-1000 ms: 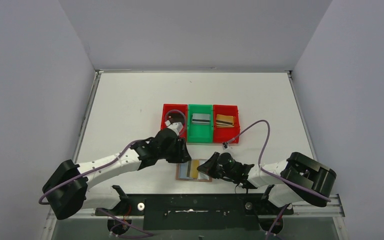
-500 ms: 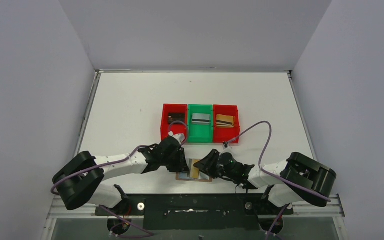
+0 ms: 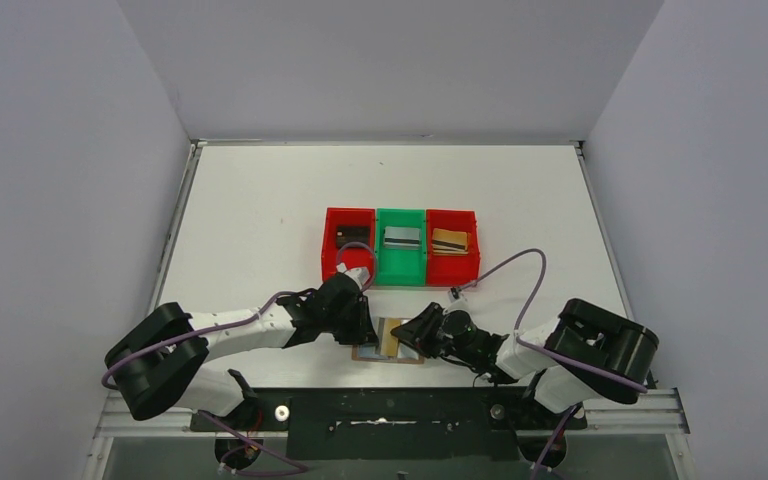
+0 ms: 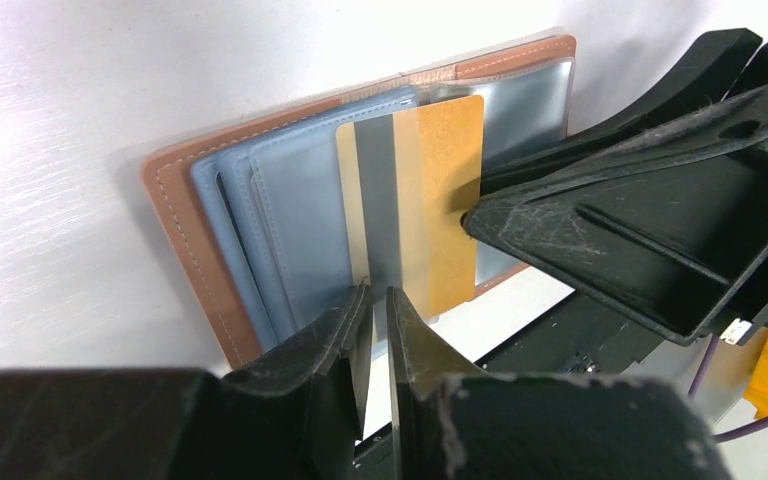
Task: Take the credit cards out of the card holder
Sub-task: Remove the credit card from the card holder.
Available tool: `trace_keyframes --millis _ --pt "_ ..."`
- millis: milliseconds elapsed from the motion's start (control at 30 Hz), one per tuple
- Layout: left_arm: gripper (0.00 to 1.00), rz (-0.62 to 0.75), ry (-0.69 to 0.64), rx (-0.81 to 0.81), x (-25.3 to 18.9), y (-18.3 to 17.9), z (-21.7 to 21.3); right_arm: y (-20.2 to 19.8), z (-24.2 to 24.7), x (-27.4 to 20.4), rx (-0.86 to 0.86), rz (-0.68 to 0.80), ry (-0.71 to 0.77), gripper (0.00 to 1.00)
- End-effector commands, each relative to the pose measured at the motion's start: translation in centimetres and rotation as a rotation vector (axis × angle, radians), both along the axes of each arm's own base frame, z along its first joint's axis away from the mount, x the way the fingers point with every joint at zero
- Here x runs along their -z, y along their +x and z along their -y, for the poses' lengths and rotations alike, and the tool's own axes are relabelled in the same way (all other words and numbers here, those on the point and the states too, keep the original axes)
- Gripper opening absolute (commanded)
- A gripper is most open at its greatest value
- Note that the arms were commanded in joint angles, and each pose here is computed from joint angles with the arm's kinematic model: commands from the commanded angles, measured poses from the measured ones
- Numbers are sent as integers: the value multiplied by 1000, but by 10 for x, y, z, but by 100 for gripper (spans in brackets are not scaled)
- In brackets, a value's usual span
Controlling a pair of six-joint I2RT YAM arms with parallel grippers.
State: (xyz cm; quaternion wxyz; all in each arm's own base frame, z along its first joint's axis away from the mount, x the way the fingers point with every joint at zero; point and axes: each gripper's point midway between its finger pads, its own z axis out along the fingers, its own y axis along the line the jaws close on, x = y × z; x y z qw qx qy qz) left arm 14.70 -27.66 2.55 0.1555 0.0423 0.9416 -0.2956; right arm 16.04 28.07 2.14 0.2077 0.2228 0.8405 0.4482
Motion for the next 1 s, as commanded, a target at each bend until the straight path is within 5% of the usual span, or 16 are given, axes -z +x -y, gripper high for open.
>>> trace_keyframes --millis 0,400,967 --pt "12 -15 109 -20 22 -6 -23 2 -5 6 -48 28 -28 31" --pt "12 -12 102 -30 20 -7 -24 3 5 3 -14 50 -37 51" --pt "12 -8 97 -32 17 -5 -22 -1 -8 0 -73 61 -18 26"
